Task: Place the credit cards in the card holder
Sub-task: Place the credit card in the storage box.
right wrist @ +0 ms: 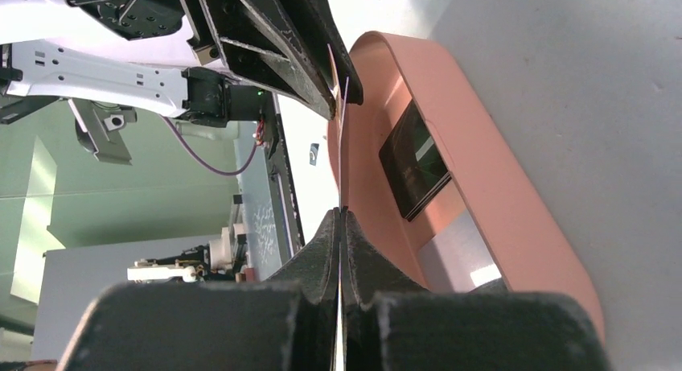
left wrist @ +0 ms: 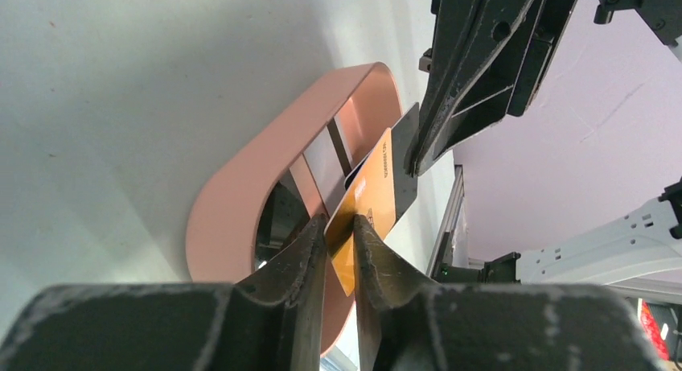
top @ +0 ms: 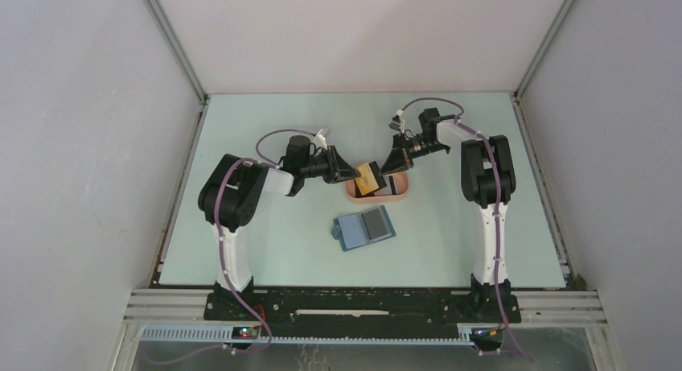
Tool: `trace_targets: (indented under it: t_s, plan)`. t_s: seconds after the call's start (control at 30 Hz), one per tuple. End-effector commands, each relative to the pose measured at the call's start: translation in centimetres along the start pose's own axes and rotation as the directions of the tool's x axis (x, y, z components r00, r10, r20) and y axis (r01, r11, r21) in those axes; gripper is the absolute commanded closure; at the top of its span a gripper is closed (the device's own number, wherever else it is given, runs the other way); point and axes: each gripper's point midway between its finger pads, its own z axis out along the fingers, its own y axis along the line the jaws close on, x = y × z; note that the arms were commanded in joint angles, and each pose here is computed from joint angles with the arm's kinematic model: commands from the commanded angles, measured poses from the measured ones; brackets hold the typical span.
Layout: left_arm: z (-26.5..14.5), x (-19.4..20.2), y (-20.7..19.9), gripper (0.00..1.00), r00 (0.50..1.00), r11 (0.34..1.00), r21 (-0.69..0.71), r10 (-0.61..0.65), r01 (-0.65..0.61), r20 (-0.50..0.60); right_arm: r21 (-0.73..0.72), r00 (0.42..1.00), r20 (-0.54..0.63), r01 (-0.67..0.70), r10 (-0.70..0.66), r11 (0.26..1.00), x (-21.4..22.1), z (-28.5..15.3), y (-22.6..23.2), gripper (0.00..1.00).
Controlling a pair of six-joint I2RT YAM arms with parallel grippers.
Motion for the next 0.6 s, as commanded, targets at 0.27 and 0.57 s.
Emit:
trace_targets:
  t_s: [0.27,0.57]
  plan:
    - [0.5,-3.3,-0.8,0.73,0.993,0.993,-0.042,0.113,-0.111,0.042,0.026,0.996,0.046,0.08,-0.081,0.996,-1.5,-2.2,1.7,1.0]
    - [-0.8,-4.1,-1.9,0.58,0.982,0.98,-0.101,0.179,-0.173,0.053,0.09,0.987,0.05,0.146,-0.15,0.985,-1.6,-3.5,2.4,1.0]
